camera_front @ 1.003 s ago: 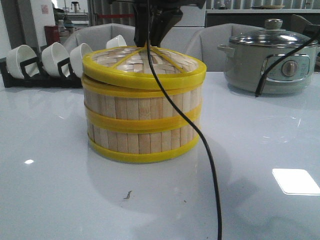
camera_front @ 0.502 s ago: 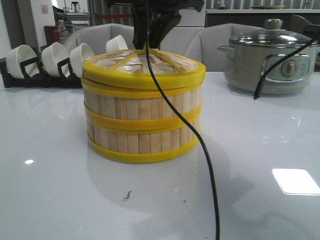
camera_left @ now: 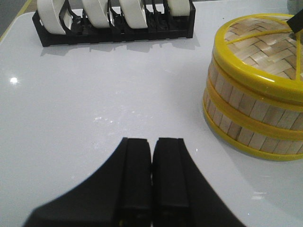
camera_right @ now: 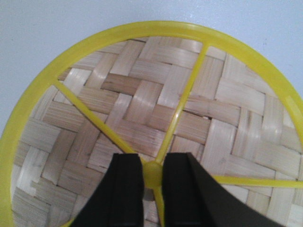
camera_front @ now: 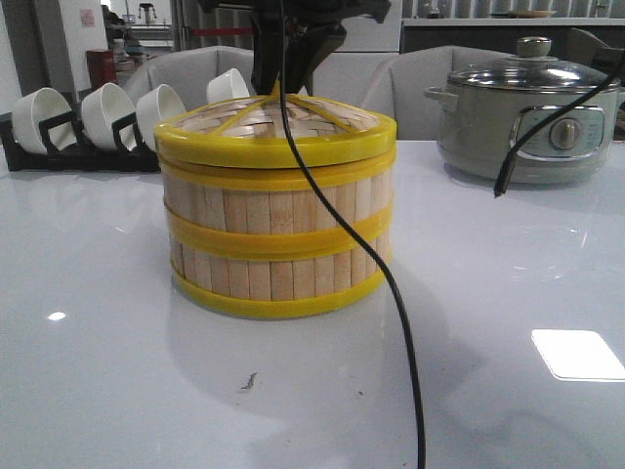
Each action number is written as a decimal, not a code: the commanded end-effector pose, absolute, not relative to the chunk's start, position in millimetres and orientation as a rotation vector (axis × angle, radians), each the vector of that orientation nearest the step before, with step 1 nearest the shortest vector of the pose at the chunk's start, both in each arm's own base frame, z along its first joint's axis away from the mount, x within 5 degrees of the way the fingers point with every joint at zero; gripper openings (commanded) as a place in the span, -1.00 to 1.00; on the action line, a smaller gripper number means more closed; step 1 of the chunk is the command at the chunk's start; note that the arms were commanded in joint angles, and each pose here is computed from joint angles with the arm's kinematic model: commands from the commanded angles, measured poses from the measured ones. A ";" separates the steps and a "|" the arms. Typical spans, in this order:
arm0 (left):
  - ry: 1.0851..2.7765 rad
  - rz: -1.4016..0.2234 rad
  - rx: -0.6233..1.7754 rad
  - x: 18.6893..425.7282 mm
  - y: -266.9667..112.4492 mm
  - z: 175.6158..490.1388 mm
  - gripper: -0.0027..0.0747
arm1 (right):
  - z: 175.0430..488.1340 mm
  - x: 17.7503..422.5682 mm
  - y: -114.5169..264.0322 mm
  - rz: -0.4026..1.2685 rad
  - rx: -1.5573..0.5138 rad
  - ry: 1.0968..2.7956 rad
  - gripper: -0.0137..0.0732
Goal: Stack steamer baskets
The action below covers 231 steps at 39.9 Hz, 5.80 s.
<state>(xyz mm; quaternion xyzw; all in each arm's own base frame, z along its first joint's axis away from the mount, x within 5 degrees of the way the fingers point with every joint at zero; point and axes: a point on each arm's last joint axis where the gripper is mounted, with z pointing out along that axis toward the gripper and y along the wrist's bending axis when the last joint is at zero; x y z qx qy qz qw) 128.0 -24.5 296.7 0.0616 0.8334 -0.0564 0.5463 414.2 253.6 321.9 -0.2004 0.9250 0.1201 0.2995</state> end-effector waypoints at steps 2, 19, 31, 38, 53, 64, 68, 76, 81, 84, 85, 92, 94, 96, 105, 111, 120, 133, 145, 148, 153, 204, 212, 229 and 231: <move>1.870 -0.156 0.134 130.4 -25.5 313.0 -0.71 | 369.9 403.5 248.7 0.378 -0.510 2.301 -0.62; 1.870 -0.156 0.134 130.4 -25.5 313.0 -0.71 | 368.5 403.5 248.7 0.376 -0.511 2.308 -0.62; 1.870 -0.156 0.134 130.4 -25.5 313.0 -0.71 | 367.5 403.5 248.7 0.375 -0.512 2.312 -0.50; 1.870 -0.156 0.134 130.4 -25.5 313.0 -0.71 | 367.4 403.3 248.6 0.374 -0.513 2.314 -0.10; 1.870 -0.156 0.134 130.4 -25.5 313.0 -0.71 | 367.3 402.4 248.1 0.371 -0.515 2.323 0.05; 1.870 -0.156 0.134 130.4 -25.5 313.0 -0.71 | 396.1 399.8 227.0 0.309 -0.477 2.231 0.05; 1.870 -0.156 0.134 130.4 -25.5 313.0 -0.71 | 416.4 397.6 205.2 0.280 -0.428 2.187 0.02; 1.870 -0.156 0.134 130.4 -25.5 313.0 -0.71 | 443.7 390.2 143.2 0.219 -0.285 2.161 -0.30; 1.870 -0.156 0.134 130.4 -25.5 313.0 -0.71 | 449.4 374.1 104.8 0.177 -0.200 2.150 -0.49; 1.870 -0.156 0.134 130.4 -25.5 313.0 -0.71 | 449.2 359.6 83.7 0.156 -0.153 2.126 -0.57; 1.870 -0.156 0.134 130.4 -25.5 313.0 -0.71 | 451.6 352.2 77.8 0.152 -0.140 2.109 -0.58; 1.870 -0.156 0.134 130.4 -25.5 313.0 -0.71 | 441.7 306.3 48.1 0.131 -0.077 1.978 -0.62; 1.870 -0.156 0.134 130.4 -25.5 313.0 -0.71 | 433.0 291.4 41.4 0.127 -0.063 1.936 -0.62; 1.870 -0.156 0.134 130.4 -25.5 313.0 -0.71 | 428.7 269.5 35.1 0.125 -0.052 1.880 -0.62; 1.870 -0.156 0.134 130.4 -25.5 313.0 -0.71 | 385.9 203.0 17.9 0.103 -0.017 1.824 -0.62; 1.870 -0.156 0.134 130.4 -25.5 313.0 -0.71 | 350.8 170.8 6.6 0.068 0.027 1.834 -0.62; 1.870 -0.156 0.134 130.4 -25.5 313.0 -0.71 | 313.5 133.1 -5.1 0.019 0.097 1.803 -0.62; 1.870 -0.156 0.134 130.4 -25.5 313.0 -0.71 | 301.1 121.1 -8.6 0.005 0.138 1.809 -0.61; 1.870 -0.156 0.134 130.4 -25.5 313.0 -0.71 | 301.0 121.1 -8.6 0.009 0.141 1.809 -0.61; 1.870 -0.156 0.134 130.4 -25.5 313.0 -0.71 | 301.1 121.1 -8.6 0.009 0.141 1.808 -0.61; 1.870 -0.156 0.134 130.4 -25.5 313.0 -0.71 | 301.1 121.1 -8.6 0.009 0.141 1.808 -0.61; 1.544 -0.115 0.116 83.4 -12.3 304.2 -0.71 | 301.1 121.1 -8.6 0.009 0.141 1.808 -0.61; 1.400 -0.095 0.081 64.6 -7.8 262.8 -0.71 | 301.1 121.1 -8.6 0.009 0.141 1.808 -0.61; 1.450 -0.085 0.005 56.0 -3.2 214.2 -0.71 | 301.0 121.1 -8.6 0.009 0.141 1.809 -0.61; 1.465 -0.081 0.001 54.7 -2.8 212.1 -0.71 | 301.0 121.1 -8.6 0.009 0.141 1.809 -0.61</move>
